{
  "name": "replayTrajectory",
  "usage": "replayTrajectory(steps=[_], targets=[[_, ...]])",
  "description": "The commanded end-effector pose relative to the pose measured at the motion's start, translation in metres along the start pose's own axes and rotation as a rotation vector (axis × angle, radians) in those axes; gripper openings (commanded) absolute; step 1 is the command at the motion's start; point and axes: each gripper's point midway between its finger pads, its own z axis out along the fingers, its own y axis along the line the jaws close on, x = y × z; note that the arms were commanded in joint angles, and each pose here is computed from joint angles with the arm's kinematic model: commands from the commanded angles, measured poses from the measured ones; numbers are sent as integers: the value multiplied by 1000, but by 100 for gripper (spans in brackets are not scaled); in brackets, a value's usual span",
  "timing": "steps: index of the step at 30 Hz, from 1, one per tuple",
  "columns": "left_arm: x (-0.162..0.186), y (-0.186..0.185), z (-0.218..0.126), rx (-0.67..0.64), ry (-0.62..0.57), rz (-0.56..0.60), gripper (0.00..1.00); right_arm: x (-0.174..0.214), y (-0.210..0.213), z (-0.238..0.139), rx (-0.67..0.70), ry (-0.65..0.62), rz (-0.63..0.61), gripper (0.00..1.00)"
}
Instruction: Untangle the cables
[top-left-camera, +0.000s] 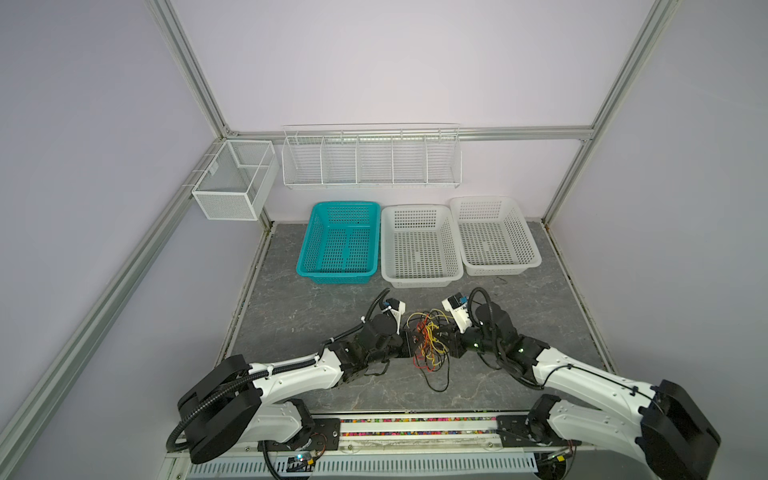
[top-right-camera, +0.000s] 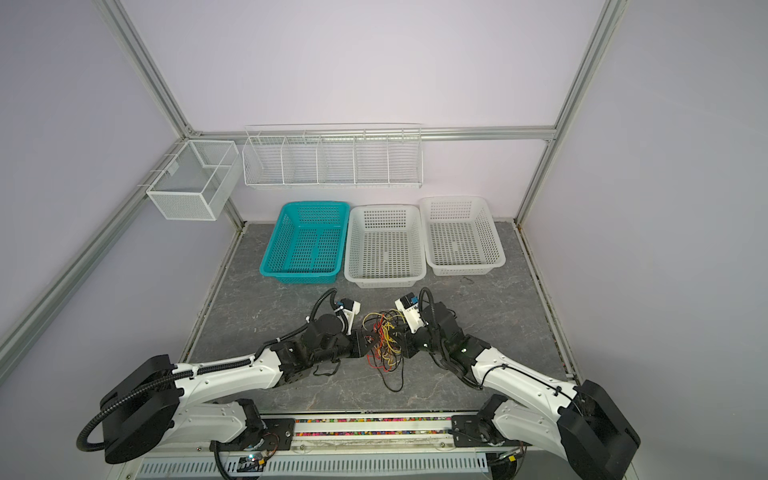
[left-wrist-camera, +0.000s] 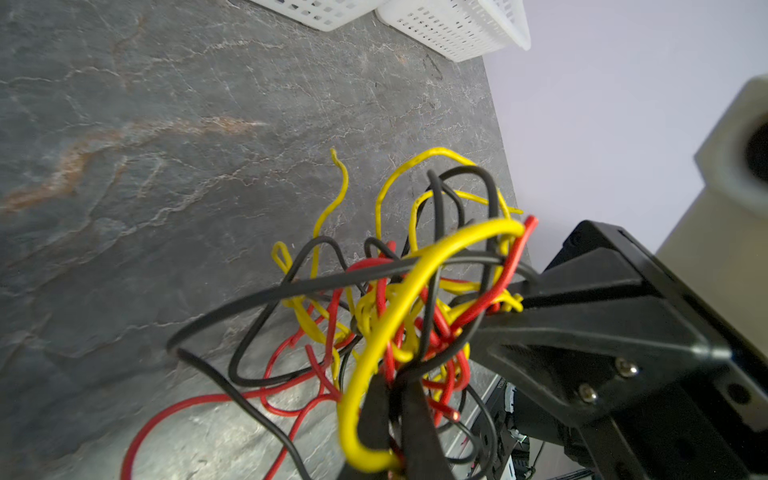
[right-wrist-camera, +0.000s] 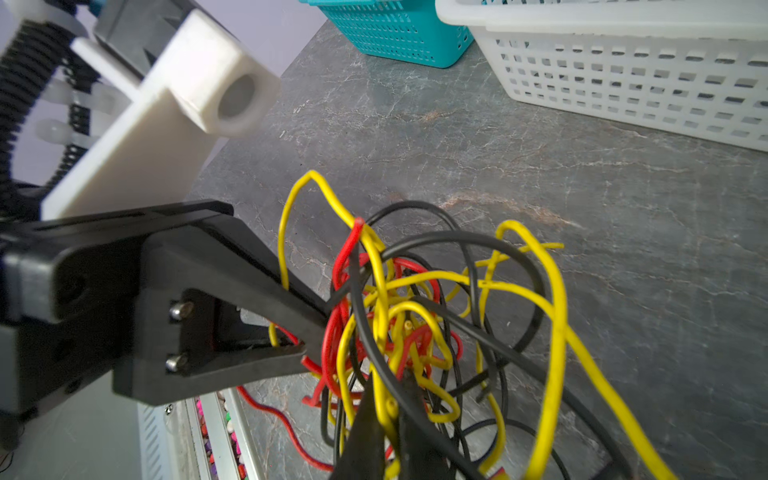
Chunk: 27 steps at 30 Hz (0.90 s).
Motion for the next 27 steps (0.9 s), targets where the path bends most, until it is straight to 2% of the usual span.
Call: replayTrajectory(steps=[1, 5, 7, 10, 16, 19, 23, 27], targets=[[-4, -11, -3, 46, -21, 22, 0, -15, 26, -5, -105, -49, -39, 7], [-6, 0, -6, 29, -61, -41, 0, -16, 23, -8, -80, -62, -42, 8], [-9, 3, -11, 33, -101, -25, 0, -16, 24, -9, -87, -65, -45, 8], [-15, 12, -21, -65, -115, 17, 0, -16, 26, -9, -100, -67, -48, 9], [-25, 23, -41, -157, -171, 77, 0, -21, 27, -18, -93, -106, -67, 12], [-22, 24, -45, -155, -158, 103, 0, -24, 23, -26, -59, -140, -74, 19], [-20, 30, -52, -154, -176, 72, 0, -26, 18, -32, -30, -156, -73, 27], [-18, 22, -53, -111, -168, 52, 0, -32, 32, -33, -90, -141, -78, 36]])
